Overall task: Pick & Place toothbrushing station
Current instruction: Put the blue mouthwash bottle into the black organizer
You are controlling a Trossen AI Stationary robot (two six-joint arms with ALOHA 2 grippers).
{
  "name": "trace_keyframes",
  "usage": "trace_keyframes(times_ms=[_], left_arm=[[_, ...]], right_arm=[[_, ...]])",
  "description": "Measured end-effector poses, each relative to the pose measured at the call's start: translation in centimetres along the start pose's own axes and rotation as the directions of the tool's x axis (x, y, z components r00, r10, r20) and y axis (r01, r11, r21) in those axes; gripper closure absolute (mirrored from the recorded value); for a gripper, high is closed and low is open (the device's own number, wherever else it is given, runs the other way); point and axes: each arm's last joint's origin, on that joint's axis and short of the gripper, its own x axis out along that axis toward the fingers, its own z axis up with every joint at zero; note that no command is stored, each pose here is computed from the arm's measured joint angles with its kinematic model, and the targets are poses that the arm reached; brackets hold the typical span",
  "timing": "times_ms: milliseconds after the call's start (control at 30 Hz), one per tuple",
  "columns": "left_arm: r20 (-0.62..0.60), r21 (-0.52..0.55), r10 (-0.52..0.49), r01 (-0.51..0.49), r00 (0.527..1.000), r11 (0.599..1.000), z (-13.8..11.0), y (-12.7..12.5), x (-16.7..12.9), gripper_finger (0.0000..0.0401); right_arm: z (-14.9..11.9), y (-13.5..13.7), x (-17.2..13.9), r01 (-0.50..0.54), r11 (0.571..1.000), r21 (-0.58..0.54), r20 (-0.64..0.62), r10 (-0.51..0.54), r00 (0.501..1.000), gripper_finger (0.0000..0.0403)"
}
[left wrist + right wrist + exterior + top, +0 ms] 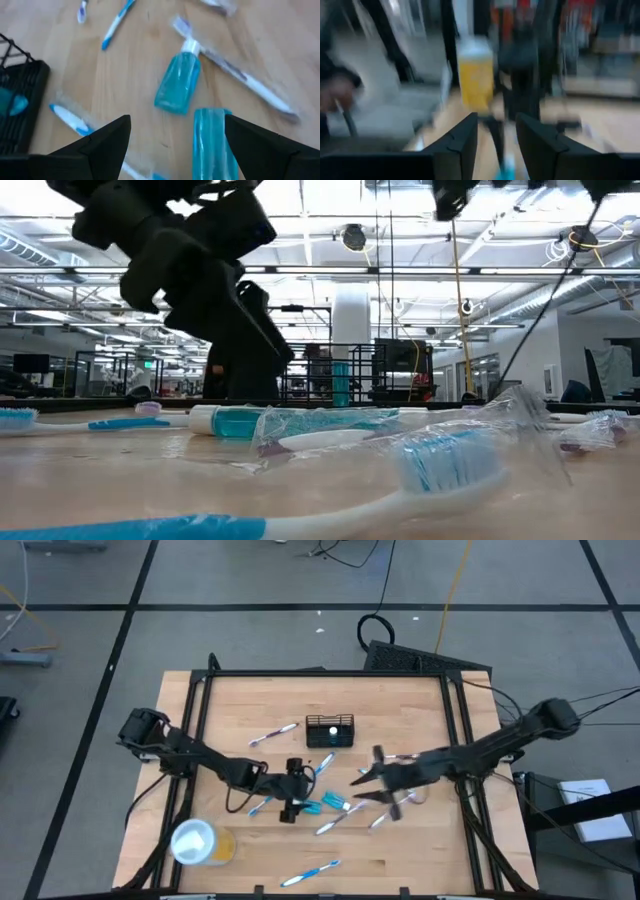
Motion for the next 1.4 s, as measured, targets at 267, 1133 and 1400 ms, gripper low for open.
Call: trace_keyframes(times_ms=[267,1133,1400], left_arm=[[-0.119,0.056,-0.045,0.052,0.992,0.997,2.4,0.4,2.8,0.0075],[-0.333,0.122,-0.071,0.117,0.94,0.986,5.9,1.2,7.5,0.0075],[-0.329,0.103,-0.094,0.135,0.94,0.985,5.7,1.2,8.0,0.0075]], right_arm=[[-4.3,-0.6,-4.1,-0.002,0.999,-0.032,0.051,0.003,0.999,0.0304],[-6.0,-0.4,-4.2,-0.014,0.994,-0.106,-0.039,0.009,0.999,0.0291],[-6.0,-0.5,-4.2,-0.012,0.994,-0.112,-0.039,0.007,0.999,0.0291]])
